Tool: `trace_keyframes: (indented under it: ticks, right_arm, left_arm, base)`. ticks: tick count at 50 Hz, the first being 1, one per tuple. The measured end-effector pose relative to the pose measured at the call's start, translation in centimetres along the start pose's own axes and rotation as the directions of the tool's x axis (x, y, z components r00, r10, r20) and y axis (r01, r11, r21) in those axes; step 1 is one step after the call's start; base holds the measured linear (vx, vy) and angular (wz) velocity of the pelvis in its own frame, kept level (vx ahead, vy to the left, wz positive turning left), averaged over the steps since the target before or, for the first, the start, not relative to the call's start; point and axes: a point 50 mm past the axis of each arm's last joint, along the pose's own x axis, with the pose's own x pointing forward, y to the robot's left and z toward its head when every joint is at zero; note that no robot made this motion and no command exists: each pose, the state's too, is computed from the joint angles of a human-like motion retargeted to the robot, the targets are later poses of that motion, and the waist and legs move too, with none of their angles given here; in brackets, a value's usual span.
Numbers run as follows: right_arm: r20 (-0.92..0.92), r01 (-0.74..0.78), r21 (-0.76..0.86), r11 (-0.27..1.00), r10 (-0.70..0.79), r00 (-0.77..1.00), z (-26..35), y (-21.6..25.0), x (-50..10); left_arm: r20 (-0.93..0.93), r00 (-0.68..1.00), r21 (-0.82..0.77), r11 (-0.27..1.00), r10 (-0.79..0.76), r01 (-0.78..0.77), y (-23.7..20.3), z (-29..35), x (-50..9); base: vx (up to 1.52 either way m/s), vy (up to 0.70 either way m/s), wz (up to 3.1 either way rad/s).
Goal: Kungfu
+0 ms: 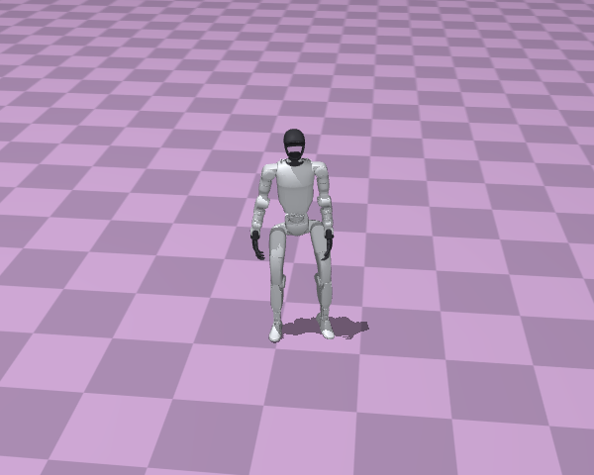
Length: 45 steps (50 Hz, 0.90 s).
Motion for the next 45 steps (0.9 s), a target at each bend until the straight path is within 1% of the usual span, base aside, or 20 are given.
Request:
trace_keyframes:
  ticks: [3, 6, 10, 13, 16, 19, 22, 25, 27, 30, 33, 36, 40, 43, 45]
  right_arm:
    - [-0.006, -0.028, 0.056, 0.998, 0.028, 1.000, 0.1, -0.3, -0.1]
    - [-0.019, -0.031, 0.110, 0.993, 0.033, 0.999, -0.1, -0.1, -0.1]
    - [-0.030, -0.043, 0.153, 0.987, 0.048, 0.998, -0.6, 0.9, 0.1]
    - [-0.009, -0.078, 0.167, 0.983, 0.081, 0.997, -0.7, 2.6, 0.5]
    - [0.003, -0.133, 0.172, 0.976, 0.135, 0.991, -0.9, 4.6, 0.7]
    - [-0.006, -0.174, 0.164, 0.971, 0.178, 0.984, -1.6, 6.3, 0.8]
    - [-0.037, -0.198, 0.138, 0.970, 0.205, 0.978, -2.6, 7.4, 0.8]
    - [-0.077, -0.193, 0.102, 0.976, 0.201, 0.977, -3.7, 8.0, 0.7]
    - [-0.084, -0.159, 0.137, 0.978, 0.172, 0.982, -4.3, 8.3, 0.7]
    - [-0.060, -0.130, 0.228, 0.965, 0.148, 0.987, -4.5, 8.7, 0.7]
    - [-0.036, -0.157, 0.246, 0.956, 0.171, 0.985, -4.0, 8.6, 0.8]
    - [-0.028, -0.159, 0.184, 0.970, 0.167, 0.986, -3.1, 8.2, 0.9]
    - [0.027, -0.118, 0.090, 0.989, 0.116, 0.993, -1.0, 7.5, 1.0]
    - [0.101, -0.089, 0.084, 0.992, 0.080, 0.992, 0.6, 7.3, 1.0]
    - [0.146, -0.080, 0.115, 0.990, 0.062, 0.987, 1.3, 7.4, 1.0]
  left_arm:
    - [0.109, 0.994, 0.146, 0.989, -0.021, 0.005, 0.0, 3.3, 0.1]
    - [0.161, 0.987, 0.251, 0.968, -0.020, -0.021, -0.1, 4.7, 0.0]
    - [0.178, 0.984, 0.332, 0.940, 0.021, -0.080, 0.4, 4.5, -0.1]
    - [0.143, 0.988, 0.361, 0.926, 0.064, -0.113, 1.0, 3.6, -0.1]
    - [0.067, 0.992, 0.359, 0.925, 0.111, -0.128, 1.6, 2.0, -0.1]
    - [-0.047, 0.988, 0.318, 0.940, 0.145, -0.123, 2.0, -0.4, -0.3]
    - [-0.160, 0.975, 0.237, 0.965, 0.151, -0.111, 1.9, -3.0, -0.7]
    - [-0.252, 0.957, 0.134, 0.984, 0.145, -0.114, 1.5, -5.4, -1.2]
    - [-0.291, 0.949, 0.053, 0.993, 0.119, -0.108, 1.0, -6.5, -1.4]
    - [-0.293, 0.952, -0.047, 0.994, 0.083, -0.102, 0.5, -6.9, -1.4]
    - [-0.264, 0.959, -0.043, 0.992, 0.102, -0.117, 1.1, -6.5, -1.3]
    - [-0.244, 0.964, 0.010, 0.994, 0.108, -0.109, 1.9, -6.0, -1.3]
    - [-0.234, 0.967, 0.091, 0.992, 0.105, -0.086, 3.1, -5.1, -1.3]
    - [-0.218, 0.970, 0.139, 0.987, 0.110, -0.081, 4.1, -4.3, -1.4]
    - [-0.208, 0.972, 0.159, 0.984, 0.113, -0.080, 4.6, -3.8, -1.4]
  base:
    - [-0.08, -0.16, -0.38]
    - [0.08, -0.13, -0.35]
    - [0.16, -0.08, -0.12]
    - [0.13, -0.09, -0.20]
    - [0.18, -0.09, -0.13]
    - [0.24, -0.02, -0.19]
    - [0.29, 0.08, -0.64]
    - [0.35, 0.15, -0.90]
    - [0.36, 0.16, 0.38]
    - [0.33, 0.17, 0.59]
    - [0.23, 0.08, 0.30]
    - [0.22, 0.10, 0.09]
    - [0.14, 0.08, -0.18]
    - [0.10, 0.01, 0.16]
    - [0.16, -0.03, 0.58]
